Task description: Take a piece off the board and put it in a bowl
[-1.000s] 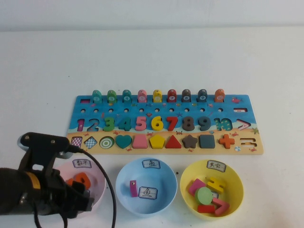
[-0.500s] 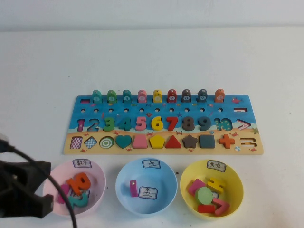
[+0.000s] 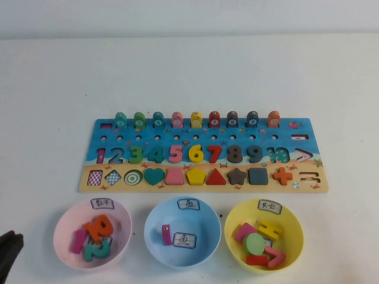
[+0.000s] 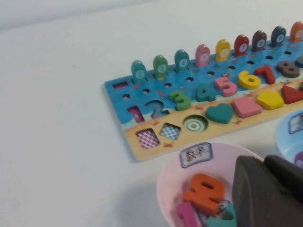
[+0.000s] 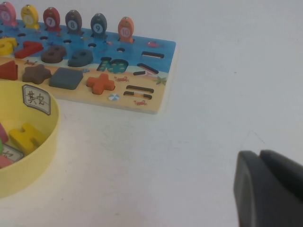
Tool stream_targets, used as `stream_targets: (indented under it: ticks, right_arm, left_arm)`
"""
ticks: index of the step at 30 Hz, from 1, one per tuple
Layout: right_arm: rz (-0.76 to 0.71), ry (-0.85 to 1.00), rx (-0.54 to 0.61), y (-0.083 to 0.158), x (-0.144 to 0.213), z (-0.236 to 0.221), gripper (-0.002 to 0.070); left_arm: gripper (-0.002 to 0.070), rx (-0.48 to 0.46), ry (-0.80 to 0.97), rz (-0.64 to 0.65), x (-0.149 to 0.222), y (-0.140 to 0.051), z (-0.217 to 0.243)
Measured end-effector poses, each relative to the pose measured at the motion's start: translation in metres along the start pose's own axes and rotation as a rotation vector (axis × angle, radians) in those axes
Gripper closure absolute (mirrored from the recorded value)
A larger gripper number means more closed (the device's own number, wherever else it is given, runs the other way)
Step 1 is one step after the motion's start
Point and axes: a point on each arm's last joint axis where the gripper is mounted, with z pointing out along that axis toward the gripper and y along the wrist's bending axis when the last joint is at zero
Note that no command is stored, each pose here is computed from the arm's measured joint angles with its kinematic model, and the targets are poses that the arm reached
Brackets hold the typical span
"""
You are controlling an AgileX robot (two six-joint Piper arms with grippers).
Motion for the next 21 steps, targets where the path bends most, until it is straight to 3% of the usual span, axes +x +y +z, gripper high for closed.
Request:
stream_targets:
  ticks: [5,16,21]
  right_arm:
    - [0.0,0.0,0.0,0.0,0.0,0.0,0.0694]
    - [0.0,0.002,0.0,0.0,0.0,0.0,0.0694]
    - [0.0,0.002,0.0,0.0,0.0,0.0,0.0694]
  left_arm:
    - [0.0675,-0.017,-0.034,0.045,-0.001,0.002,-0.002]
    - [0.0676,0.008,-0.102,-0.043,0.006,-0.001,-0.001]
    - [0.0676,-0.08,-0.25,-0.025,0.017,0.003,-0.005]
